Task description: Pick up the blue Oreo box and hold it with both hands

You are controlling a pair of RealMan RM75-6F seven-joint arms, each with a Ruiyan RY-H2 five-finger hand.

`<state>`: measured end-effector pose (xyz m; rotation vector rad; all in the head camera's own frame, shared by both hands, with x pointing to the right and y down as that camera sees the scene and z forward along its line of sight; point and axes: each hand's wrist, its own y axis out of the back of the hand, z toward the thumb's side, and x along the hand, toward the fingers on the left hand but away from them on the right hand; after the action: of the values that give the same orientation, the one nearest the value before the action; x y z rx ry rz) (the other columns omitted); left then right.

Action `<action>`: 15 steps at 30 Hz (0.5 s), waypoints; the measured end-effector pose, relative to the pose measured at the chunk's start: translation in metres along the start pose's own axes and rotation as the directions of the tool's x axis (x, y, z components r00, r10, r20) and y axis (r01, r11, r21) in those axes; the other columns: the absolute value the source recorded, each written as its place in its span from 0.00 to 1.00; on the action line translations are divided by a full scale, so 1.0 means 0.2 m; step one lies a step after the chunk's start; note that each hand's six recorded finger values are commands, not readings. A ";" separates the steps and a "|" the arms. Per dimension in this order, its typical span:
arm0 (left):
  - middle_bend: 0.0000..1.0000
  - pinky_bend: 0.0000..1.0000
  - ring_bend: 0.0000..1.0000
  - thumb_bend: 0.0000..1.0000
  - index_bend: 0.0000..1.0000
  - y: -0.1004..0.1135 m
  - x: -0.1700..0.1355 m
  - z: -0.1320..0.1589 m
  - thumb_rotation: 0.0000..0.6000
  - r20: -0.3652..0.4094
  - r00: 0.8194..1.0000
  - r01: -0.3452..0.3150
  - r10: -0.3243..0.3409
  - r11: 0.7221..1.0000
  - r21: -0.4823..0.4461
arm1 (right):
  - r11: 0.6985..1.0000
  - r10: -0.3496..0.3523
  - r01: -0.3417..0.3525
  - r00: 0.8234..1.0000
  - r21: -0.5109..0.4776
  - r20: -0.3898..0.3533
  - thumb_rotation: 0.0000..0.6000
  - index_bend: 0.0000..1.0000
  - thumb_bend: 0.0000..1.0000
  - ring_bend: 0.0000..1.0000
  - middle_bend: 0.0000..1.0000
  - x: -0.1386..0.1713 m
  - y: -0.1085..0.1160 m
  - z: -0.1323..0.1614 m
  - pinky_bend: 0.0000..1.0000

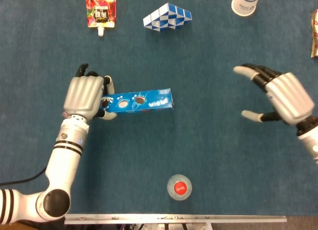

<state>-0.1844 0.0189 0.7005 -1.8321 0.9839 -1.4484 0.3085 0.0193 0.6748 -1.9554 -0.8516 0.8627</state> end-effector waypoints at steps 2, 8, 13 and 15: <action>0.68 0.09 0.29 0.06 0.64 -0.01 0.01 0.01 1.00 -0.004 1.000 0.004 -0.004 1.000 -0.005 | 1.000 0.014 -0.014 1.000 -0.007 -0.017 1.00 0.18 0.00 0.23 0.19 -0.02 -0.03 0.03 0.47; 0.68 0.09 0.29 0.06 0.64 -0.01 0.04 0.05 1.00 -0.007 1.000 0.011 -0.011 1.000 -0.011 | 0.999 0.040 -0.040 0.998 -0.004 -0.050 1.00 0.18 0.00 0.22 0.18 -0.06 -0.09 0.11 0.45; 0.68 0.09 0.29 0.06 0.64 0.00 0.06 0.09 1.00 -0.004 1.000 0.015 -0.015 0.999 -0.033 | 0.999 0.042 -0.043 0.996 -0.009 -0.078 1.00 0.18 0.00 0.22 0.18 -0.11 -0.14 0.17 0.44; 0.68 0.09 0.29 0.06 0.64 0.01 0.06 0.11 1.00 0.000 1.000 0.018 -0.018 0.999 -0.050 | 0.999 0.040 -0.041 0.995 -0.016 -0.086 1.00 0.18 0.00 0.22 0.18 -0.12 -0.16 0.19 0.44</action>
<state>-0.1626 0.0074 0.7002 -1.8805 1.0150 -1.4473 0.2559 0.0290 0.6922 -2.0168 -0.7742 0.7907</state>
